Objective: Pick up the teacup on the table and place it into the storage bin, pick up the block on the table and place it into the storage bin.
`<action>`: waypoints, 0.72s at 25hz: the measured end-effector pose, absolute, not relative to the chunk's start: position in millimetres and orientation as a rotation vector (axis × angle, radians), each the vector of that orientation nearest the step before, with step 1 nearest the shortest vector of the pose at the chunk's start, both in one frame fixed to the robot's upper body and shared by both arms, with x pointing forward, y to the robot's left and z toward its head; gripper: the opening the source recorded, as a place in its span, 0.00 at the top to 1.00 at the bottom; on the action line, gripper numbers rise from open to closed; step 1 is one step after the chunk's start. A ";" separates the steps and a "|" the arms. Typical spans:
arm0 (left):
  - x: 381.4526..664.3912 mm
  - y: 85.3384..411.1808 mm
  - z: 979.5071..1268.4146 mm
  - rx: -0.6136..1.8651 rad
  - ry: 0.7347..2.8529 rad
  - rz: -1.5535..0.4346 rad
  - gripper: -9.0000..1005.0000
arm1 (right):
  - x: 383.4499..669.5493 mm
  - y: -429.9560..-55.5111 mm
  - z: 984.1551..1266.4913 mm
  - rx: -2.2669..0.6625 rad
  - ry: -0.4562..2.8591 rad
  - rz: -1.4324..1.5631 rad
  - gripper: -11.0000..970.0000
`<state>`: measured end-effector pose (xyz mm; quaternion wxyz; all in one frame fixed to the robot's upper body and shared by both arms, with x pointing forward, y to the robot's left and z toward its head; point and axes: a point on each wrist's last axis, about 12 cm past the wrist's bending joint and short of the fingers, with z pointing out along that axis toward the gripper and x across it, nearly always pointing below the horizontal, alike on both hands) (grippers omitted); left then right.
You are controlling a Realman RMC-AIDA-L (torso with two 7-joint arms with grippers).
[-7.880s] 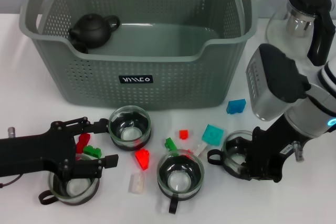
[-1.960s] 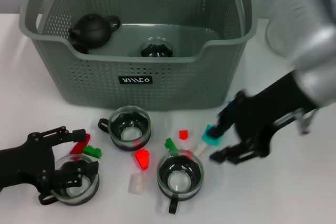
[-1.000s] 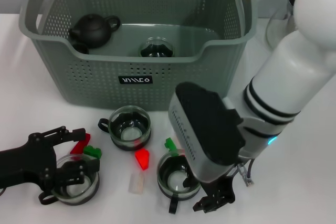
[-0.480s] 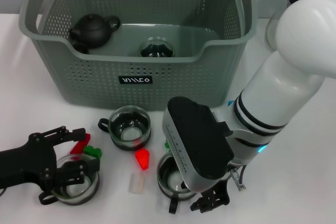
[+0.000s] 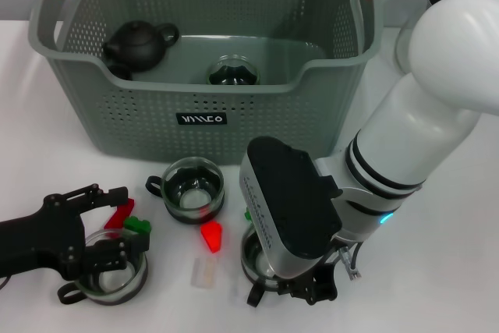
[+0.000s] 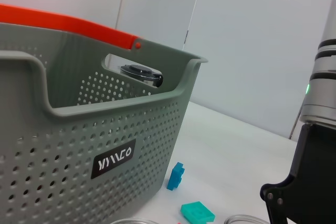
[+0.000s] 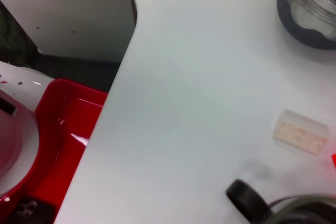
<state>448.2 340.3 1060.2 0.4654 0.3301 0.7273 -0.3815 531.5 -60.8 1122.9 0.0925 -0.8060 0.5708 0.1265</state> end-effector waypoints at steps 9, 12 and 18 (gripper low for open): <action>448.5 340.2 1060.3 0.811 1.785 -0.937 0.14 | 527.5 -60.9 1131.6 -2.406 1.699 0.413 0.93; 448.6 340.3 1060.4 0.810 1.784 -0.937 0.14 | 527.5 -66.1 1146.6 -2.372 1.695 0.459 0.93; 449.2 340.8 1059.6 0.804 1.790 -0.927 0.14 | 538.7 -112.8 1208.4 -2.089 1.597 0.700 0.93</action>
